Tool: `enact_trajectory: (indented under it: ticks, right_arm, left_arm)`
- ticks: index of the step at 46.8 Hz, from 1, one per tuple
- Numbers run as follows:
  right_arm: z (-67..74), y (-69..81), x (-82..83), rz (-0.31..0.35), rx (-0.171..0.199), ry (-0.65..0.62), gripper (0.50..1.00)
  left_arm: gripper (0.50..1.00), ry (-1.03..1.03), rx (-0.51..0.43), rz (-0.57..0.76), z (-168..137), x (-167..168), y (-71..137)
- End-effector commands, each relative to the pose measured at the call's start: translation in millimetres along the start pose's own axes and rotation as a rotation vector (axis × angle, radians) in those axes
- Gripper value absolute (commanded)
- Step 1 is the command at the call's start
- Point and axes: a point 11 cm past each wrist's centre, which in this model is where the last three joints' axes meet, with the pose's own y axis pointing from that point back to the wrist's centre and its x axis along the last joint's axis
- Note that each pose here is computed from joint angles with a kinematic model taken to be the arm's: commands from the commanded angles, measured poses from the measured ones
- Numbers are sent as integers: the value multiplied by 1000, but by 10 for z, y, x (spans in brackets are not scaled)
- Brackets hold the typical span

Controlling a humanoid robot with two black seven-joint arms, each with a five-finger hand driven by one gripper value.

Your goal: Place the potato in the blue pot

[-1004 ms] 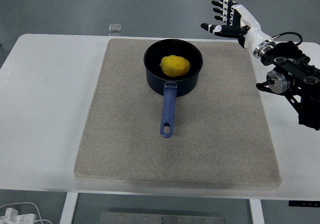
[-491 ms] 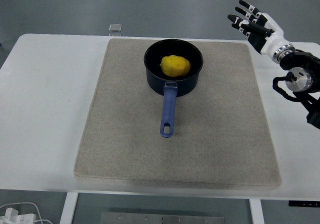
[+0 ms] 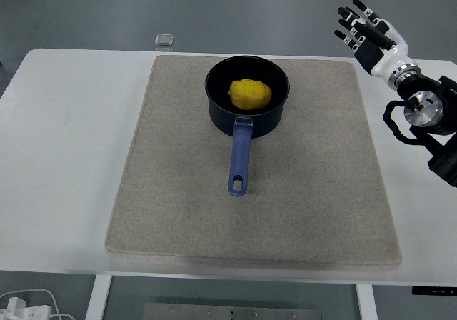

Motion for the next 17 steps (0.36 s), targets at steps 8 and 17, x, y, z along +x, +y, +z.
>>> enact_trajectory:
  ticks: [8, 17]
  right_arm:
    - [174, 3, -58, -8, -25, -20, 926]
    - [231, -6, -107, -15, -34, -26, 928]
  left_arm:
    - [999, 0, 0, 0, 0, 0, 0]
    - [999, 2, -1, 1, 1, 5, 1]
